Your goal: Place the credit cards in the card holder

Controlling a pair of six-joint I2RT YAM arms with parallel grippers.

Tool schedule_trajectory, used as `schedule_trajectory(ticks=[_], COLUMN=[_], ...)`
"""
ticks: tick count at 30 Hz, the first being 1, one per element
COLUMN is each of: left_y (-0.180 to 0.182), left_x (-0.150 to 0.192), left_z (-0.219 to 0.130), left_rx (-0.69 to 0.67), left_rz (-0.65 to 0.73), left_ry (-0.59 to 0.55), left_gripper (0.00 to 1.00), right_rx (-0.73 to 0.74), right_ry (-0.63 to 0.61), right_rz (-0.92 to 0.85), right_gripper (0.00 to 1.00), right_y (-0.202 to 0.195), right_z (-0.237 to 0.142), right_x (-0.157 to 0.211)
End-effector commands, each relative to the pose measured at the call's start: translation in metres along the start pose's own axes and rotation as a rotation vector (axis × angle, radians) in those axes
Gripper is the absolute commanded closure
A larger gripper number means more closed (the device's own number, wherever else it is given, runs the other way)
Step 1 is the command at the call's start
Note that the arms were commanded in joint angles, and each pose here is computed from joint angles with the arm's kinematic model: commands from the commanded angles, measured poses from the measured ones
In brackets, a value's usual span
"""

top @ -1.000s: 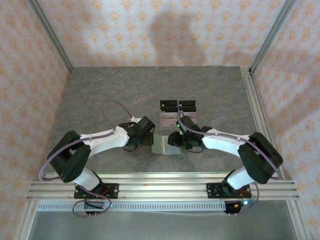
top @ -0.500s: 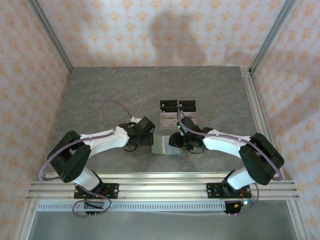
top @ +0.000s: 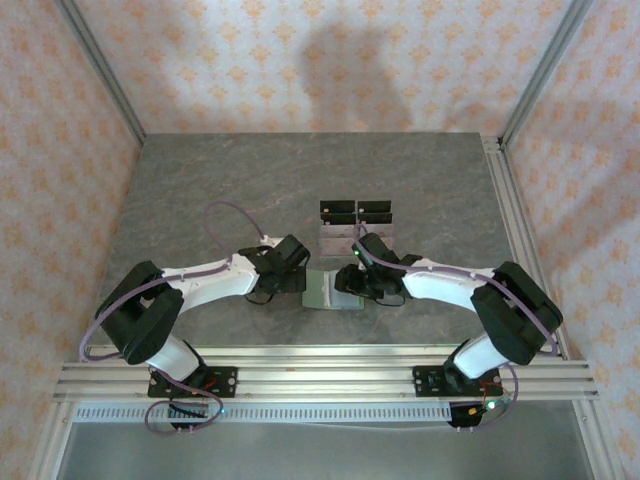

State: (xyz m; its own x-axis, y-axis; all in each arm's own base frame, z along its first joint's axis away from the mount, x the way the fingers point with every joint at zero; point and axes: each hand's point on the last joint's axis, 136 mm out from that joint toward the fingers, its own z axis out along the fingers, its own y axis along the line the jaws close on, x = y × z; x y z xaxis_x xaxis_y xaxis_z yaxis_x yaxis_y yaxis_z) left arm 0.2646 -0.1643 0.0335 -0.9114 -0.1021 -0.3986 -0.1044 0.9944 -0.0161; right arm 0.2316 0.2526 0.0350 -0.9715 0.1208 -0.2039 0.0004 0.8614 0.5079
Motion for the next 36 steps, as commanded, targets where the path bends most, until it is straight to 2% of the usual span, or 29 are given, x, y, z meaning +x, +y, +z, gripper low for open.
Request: schedule_trajectory(ticks=[1, 9, 14, 19, 27, 32, 36], left_y=[0.002, -0.003, 0.001, 0.017, 0.069, 0.083, 0.077], left_x=[0.001, 0.001, -0.015, -0.027, -0.028, -0.025, -0.027], left_z=[0.004, -0.002, -0.023, -0.044, -0.064, -0.071, -0.075], left_rx=[-0.008, 0.011, 0.014, -0.023, -0.134, -0.114, -0.062], left_rz=[-0.006, -0.037, -0.095, -0.143, -0.264, -0.309, -0.303], left_ry=[-0.004, -0.009, -0.074, -0.146, -0.221, -0.247, -0.261], left_gripper=[0.00, 0.00, 0.00, 0.00, 0.00, 0.00, 0.00], right_rx=[-0.025, -0.109, -0.128, -0.140, -0.150, -0.142, -0.153], right_ry=[0.028, 0.053, 0.054, 0.055, 0.092, 0.142, 0.113], right_rz=[-0.008, -0.020, -0.031, -0.048, -0.100, -0.136, -0.160], right_gripper=[0.52, 0.52, 0.53, 0.53, 0.53, 0.53, 0.53], right_y=[0.007, 0.032, 0.045, 0.060, 0.093, 0.110, 0.120], right_z=[0.001, -0.001, -0.005, -0.008, 0.011, 0.032, 0.017], right_x=[0.004, 0.002, -0.004, -0.011, -0.009, 0.002, -0.006])
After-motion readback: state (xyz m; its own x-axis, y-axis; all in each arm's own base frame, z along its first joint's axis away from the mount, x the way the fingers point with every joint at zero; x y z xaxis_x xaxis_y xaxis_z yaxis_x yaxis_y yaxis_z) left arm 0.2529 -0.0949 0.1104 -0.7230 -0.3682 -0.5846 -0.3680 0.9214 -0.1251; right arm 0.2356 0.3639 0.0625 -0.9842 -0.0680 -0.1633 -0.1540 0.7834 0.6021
